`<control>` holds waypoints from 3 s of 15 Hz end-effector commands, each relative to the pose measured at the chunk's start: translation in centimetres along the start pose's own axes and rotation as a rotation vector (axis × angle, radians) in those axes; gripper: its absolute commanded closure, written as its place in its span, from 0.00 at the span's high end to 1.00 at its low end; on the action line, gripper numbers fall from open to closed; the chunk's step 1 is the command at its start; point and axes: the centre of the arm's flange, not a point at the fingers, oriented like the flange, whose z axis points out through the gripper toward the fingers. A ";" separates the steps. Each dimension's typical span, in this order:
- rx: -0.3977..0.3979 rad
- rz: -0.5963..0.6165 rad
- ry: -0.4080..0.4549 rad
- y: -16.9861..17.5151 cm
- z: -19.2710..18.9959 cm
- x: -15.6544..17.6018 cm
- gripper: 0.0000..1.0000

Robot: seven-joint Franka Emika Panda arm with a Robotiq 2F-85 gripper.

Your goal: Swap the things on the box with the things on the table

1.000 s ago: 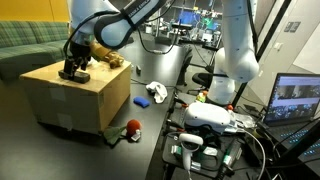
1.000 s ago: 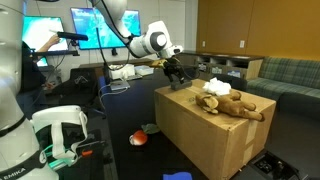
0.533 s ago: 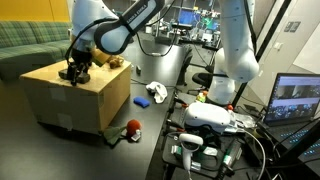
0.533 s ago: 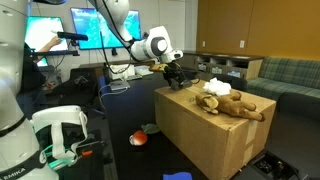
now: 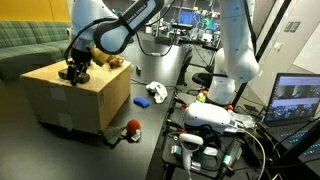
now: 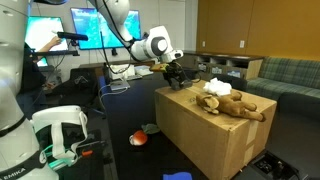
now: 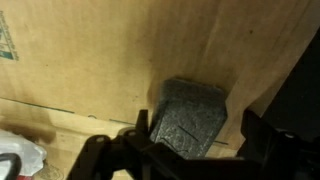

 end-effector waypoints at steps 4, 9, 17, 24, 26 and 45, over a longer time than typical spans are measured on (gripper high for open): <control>0.015 -0.040 -0.001 1.3 0.3 0.6 0.40; 0.046 -0.080 -0.013 2.2 -1.7 -0.1 0.34; 0.141 -0.178 -0.024 3.3 -8.6 -5.9 0.34; 0.108 -0.187 -0.079 2.4 -11.0 -15.7 0.34; 0.110 -0.204 -0.116 1.8 -10.7 -18.7 0.34; -0.093 -0.304 -0.288 -2.6 8.8 -30.6 0.34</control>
